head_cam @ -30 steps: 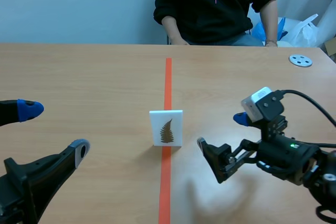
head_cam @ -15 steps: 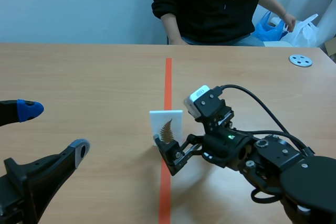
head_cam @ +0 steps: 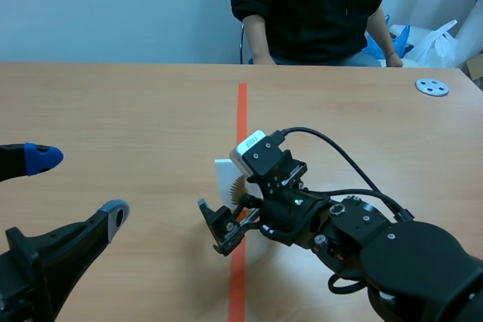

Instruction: Sort the leaf by its shape. The table is split by an orange tape line. A compound leaf with several leaflets goes to the left side, a simple leaf with one blade goes to the right side. Return to the home posture when a red brick is placed on the table.

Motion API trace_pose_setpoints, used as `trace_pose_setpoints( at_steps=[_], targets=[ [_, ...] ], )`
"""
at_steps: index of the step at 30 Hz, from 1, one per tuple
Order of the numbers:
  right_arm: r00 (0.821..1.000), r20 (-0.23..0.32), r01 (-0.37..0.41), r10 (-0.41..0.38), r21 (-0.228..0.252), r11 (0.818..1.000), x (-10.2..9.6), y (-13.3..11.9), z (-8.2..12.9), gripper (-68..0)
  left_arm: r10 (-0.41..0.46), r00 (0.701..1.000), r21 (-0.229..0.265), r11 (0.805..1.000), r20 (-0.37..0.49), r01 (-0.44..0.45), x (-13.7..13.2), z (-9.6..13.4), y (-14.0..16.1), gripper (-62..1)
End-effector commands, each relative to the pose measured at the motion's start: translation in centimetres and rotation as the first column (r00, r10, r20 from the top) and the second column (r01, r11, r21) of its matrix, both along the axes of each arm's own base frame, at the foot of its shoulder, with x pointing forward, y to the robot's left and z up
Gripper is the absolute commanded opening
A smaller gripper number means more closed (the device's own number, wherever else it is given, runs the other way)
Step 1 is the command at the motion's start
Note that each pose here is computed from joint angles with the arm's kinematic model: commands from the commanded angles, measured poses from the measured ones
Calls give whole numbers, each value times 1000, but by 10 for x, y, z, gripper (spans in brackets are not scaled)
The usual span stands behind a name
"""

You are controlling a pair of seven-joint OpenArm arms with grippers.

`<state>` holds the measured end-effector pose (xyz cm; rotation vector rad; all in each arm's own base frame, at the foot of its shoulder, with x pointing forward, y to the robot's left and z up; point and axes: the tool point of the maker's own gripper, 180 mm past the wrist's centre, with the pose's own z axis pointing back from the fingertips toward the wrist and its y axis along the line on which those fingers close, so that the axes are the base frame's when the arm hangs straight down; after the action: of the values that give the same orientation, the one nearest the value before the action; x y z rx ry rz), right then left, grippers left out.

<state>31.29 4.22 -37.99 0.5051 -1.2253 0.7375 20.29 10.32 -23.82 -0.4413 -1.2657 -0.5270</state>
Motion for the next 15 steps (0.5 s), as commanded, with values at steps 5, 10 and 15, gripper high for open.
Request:
trace_pose_setpoints(
  at_steps=[5,10,15],
  targets=[
    [999,47,-2,0,30,1000,8,1,15,-300,-1,1000,-28,1000,24,1,1,9,-4,14],
    [999,50,-2,0,34,999,8,1,16,-394,-1,1000,-28,1000,24,1,1,9,-4,14],
    [999,50,-2,0,31,1000,8,0,15,-499,-1,1000,-28,1000,24,1,1,9,-4,14]
  ],
)
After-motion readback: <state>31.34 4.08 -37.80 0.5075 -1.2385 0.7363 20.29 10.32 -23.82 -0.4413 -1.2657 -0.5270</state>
